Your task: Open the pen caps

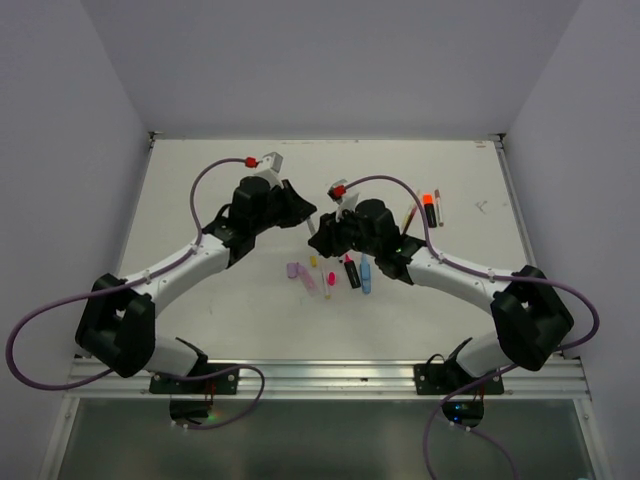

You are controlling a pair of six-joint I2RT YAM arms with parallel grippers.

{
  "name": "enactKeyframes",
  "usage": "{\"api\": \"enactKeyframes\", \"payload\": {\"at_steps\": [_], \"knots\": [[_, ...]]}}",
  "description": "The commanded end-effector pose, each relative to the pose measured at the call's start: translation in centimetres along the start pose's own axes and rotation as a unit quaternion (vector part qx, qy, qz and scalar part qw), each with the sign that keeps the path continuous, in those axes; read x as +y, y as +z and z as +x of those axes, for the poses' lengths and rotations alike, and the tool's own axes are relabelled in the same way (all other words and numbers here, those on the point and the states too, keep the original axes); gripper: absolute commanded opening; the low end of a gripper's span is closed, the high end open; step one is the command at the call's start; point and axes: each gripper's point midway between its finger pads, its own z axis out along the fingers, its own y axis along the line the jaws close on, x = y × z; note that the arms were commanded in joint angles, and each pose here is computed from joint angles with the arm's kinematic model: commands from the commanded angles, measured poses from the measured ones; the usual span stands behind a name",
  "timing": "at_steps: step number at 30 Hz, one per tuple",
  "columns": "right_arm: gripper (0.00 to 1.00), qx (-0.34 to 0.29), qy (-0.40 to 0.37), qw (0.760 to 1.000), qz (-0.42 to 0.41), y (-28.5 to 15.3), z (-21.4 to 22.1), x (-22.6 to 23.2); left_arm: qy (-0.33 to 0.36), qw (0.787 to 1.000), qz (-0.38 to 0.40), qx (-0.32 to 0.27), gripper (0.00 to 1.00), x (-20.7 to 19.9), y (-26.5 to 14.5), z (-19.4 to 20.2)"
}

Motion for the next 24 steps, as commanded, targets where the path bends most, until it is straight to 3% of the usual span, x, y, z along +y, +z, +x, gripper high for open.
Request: {"api": "enactKeyframes", "payload": {"at_steps": [1, 3, 8, 11, 12, 16, 21, 24], "knots": [[0.44, -0.045, -0.002, 0.999, -0.028, 0.0, -2.5, 1.5, 0.014, 0.998, 0.041, -0.039, 0.0, -2.3, -1.4, -2.2], [0.49, -0.05, -0.001, 0.998, -0.03, 0.1, -2.9, 1.6, 0.016, 0.998, 0.045, -0.037, 0.0, -2.3, -1.6, -1.9], [0.47, -0.052, -0.003, 0.998, -0.032, 0.7, -3.5, 1.7, 0.019, 0.997, 0.055, -0.042, 0.0, -2.7, -2.2, -1.9], [0.35, -0.049, 0.0, 0.998, -0.044, 1.0, -3.5, 2.1, 0.02, 0.997, 0.066, -0.046, 0.0, -2.9, -2.3, -1.8], [0.23, -0.049, -0.001, 0.998, -0.048, 1.0, -3.5, 2.3, 0.022, 0.996, 0.074, -0.053, 0.0, -3.1, -2.3, -2.0], [0.0, -0.039, -0.002, 0.998, -0.058, 0.7, -2.6, 2.5, 0.025, 0.992, 0.097, -0.074, 0.0, -3.8, -2.6, -2.6], [0.0, -0.01, -0.012, 0.998, -0.058, -0.1, 0.5, 1.9, 0.018, 0.981, 0.107, -0.16, 0.0, -4.6, -4.1, -6.2], [0.0, 0.012, -0.011, 0.999, -0.043, -0.6, 2.4, 1.0, 0.0, 0.974, 0.075, -0.215, 0.0, -3.9, -4.9, -8.9]]}}
